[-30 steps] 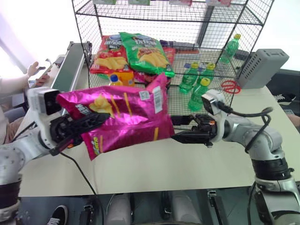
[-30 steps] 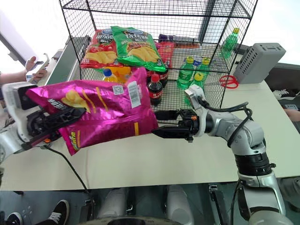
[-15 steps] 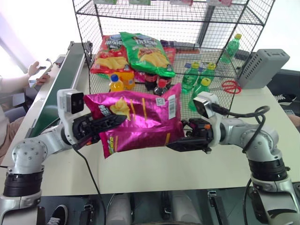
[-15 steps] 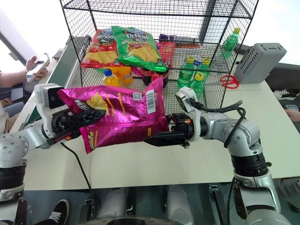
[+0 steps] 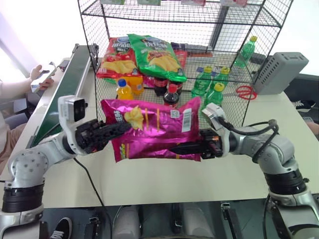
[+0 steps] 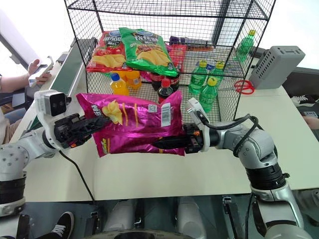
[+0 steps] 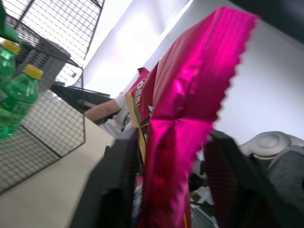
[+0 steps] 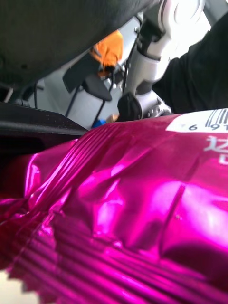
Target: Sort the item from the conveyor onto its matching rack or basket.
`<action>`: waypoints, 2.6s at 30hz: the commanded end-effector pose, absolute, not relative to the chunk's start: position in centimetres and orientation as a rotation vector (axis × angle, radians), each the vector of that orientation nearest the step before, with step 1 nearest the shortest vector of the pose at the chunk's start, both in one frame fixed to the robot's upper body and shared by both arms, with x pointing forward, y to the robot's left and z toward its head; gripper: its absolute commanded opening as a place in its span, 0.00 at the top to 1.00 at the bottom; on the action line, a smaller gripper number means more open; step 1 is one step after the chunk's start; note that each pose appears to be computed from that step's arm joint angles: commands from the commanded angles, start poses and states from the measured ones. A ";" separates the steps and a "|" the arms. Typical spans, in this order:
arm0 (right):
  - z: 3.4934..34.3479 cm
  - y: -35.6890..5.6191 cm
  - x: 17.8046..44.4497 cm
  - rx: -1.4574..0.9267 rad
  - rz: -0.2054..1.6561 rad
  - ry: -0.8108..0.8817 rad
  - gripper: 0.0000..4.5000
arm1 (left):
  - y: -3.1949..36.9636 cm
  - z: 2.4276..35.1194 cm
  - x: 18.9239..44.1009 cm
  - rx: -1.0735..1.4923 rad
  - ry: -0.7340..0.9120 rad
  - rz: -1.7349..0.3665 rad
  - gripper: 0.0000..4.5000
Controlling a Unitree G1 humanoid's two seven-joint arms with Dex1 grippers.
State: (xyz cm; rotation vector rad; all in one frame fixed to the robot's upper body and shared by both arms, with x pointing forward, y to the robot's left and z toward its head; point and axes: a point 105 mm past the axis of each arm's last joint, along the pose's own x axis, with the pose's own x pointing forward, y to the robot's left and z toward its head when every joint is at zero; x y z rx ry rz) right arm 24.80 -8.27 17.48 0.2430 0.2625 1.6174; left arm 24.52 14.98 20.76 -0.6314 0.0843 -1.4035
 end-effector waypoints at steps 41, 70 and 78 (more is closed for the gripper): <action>25.7 -22.4 42.3 -1.281 0.049 -0.404 0.95 | 13.2 18.8 26.8 -0.335 -0.146 -1.145 0.00; 28.3 -17.1 37.9 -0.691 0.544 -0.458 0.01 | 12.8 17.3 26.5 -0.303 -0.099 -1.142 0.00; 28.2 -16.2 37.8 -0.759 0.562 -0.486 0.71 | 12.8 17.4 26.6 -0.291 -0.098 -1.136 0.00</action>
